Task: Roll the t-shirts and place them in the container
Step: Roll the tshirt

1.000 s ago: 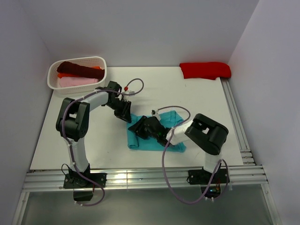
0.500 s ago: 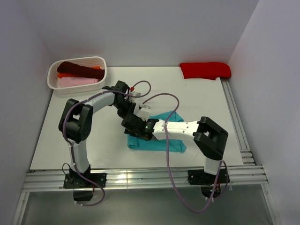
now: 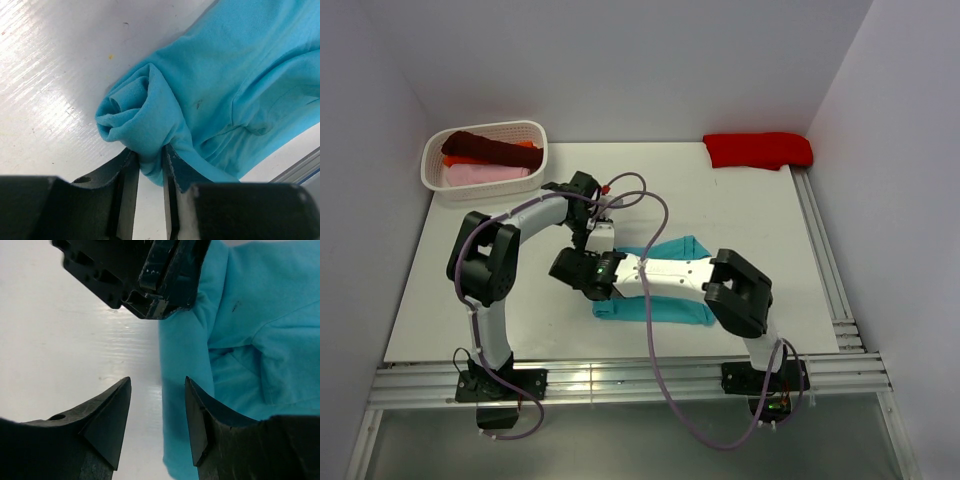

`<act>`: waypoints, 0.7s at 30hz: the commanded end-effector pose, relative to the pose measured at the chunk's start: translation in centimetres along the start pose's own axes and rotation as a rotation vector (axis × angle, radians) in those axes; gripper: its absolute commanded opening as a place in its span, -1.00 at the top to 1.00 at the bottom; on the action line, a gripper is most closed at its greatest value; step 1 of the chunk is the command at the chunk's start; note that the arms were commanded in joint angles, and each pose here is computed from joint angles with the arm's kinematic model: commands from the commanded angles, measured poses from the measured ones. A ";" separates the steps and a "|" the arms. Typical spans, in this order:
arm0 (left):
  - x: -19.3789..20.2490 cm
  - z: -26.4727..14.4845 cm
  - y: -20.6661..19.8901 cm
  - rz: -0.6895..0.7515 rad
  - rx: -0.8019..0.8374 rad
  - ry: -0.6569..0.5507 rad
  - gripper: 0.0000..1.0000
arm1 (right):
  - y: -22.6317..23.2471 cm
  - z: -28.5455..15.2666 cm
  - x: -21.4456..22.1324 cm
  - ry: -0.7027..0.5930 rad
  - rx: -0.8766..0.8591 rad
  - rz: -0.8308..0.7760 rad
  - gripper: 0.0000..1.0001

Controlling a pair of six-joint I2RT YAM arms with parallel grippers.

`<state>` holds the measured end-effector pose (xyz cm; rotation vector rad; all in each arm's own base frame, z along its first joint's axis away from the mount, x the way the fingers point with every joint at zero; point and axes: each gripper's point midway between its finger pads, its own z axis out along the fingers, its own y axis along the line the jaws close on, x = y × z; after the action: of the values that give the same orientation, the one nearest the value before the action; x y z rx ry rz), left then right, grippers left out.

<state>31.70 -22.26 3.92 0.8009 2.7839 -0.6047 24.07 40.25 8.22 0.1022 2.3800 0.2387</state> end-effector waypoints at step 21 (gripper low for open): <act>-3.3 -1.0 -1.3 0.035 0.013 -0.062 -0.02 | -4.2 0.2 6.8 0.116 0.269 -0.171 -0.11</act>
<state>32.34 -23.31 5.14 0.8193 2.7562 -0.6104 20.15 38.25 3.13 0.0022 2.4817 -0.1070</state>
